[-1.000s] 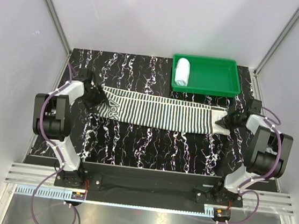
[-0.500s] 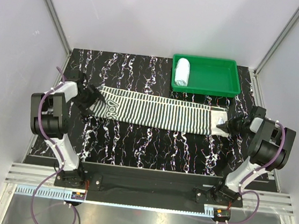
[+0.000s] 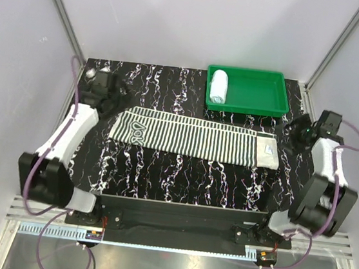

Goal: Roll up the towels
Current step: Fold the towel

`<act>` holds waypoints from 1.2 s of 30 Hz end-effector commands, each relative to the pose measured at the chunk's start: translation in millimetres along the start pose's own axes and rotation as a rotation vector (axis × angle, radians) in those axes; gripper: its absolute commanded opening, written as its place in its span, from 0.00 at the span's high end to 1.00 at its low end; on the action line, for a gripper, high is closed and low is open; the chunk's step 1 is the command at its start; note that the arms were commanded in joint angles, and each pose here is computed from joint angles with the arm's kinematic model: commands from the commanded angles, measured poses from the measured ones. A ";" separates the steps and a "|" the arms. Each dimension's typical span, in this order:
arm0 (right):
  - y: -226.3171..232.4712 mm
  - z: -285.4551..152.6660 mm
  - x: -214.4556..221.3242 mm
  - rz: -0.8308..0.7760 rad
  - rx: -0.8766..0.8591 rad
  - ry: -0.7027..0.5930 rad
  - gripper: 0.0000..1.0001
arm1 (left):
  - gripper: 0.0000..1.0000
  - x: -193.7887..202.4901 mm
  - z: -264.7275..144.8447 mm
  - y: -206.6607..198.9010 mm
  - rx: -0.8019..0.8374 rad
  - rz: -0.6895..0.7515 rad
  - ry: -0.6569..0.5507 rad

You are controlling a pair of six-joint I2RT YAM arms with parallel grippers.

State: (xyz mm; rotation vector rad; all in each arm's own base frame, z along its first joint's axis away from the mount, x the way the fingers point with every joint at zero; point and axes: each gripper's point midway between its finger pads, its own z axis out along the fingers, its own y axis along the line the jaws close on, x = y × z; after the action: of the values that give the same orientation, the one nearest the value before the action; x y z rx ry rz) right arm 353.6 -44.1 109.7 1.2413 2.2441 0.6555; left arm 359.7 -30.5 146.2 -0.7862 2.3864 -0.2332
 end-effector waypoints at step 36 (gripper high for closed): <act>2.1 -101.8 44.6 0.064 -0.016 -0.098 0.18 | 0.01 255.1 -83.0 -257.4 0.677 1.001 0.022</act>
State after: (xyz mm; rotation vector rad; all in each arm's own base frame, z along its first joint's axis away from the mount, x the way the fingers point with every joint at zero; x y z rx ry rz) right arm 250.7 -24.1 170.4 1.3317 2.2235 0.5177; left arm 245.3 -409.7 77.3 0.9794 2.3496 -0.4088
